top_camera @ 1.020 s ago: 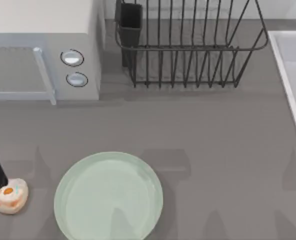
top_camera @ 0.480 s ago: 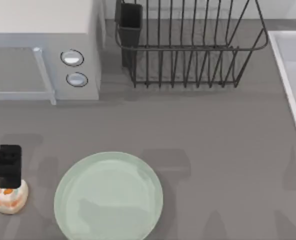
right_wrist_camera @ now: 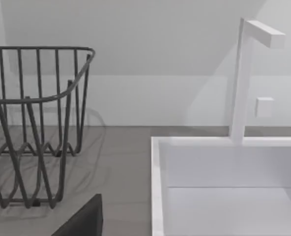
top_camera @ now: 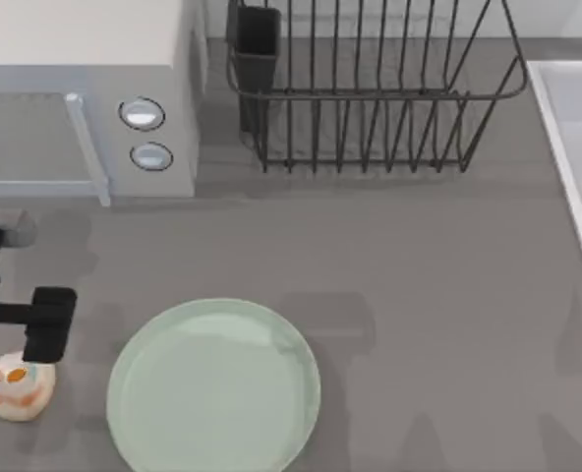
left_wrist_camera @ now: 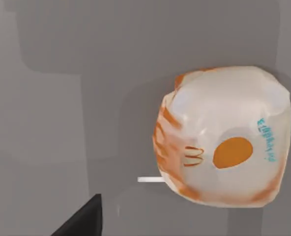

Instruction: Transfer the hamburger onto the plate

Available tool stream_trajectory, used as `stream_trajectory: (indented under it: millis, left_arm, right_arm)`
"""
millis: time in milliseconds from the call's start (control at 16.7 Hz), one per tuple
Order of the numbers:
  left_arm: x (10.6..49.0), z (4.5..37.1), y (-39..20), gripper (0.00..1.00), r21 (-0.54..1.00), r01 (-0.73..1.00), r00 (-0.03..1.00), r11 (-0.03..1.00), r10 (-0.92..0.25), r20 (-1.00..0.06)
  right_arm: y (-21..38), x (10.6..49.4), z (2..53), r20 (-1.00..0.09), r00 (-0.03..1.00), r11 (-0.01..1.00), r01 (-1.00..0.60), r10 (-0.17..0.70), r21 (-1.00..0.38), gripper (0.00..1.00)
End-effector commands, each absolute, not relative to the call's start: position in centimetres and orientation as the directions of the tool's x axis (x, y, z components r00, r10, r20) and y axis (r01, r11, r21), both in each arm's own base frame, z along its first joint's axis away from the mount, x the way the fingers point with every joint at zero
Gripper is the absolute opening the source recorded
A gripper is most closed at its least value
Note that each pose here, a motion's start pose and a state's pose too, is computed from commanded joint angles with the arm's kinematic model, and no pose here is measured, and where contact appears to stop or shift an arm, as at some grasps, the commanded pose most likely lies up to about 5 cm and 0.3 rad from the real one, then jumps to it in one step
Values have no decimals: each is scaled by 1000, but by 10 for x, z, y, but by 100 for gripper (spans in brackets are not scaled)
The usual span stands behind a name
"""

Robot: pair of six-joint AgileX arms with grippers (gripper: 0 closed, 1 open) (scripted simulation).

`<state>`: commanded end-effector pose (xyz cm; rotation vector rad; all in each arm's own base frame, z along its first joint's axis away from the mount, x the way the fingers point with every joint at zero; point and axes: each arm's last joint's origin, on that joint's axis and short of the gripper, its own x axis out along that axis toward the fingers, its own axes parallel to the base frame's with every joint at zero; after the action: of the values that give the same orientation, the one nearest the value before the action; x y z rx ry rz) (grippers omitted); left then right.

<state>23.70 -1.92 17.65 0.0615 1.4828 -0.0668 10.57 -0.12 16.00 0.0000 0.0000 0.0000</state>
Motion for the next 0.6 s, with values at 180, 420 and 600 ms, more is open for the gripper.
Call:
stream_trajectory:
  millis: [180, 420, 600]
  left_arm:
    - [251, 172, -21, 100, 0, 87, 8, 996, -1, -1000]
    - [253, 172, -22, 100, 0, 87, -1, 996, 0, -1000]
    - [252, 171, -21, 100, 0, 83, 1, 997, 0, -1000]
  right_arm:
    - [-1, 106, 160, 0, 1000, 1000, 0, 0, 0, 100]
    - [-1, 106, 160, 0, 1000, 1000, 0, 0, 0, 100]
    - [-1, 106, 160, 0, 1000, 1000, 0, 0, 0, 100]
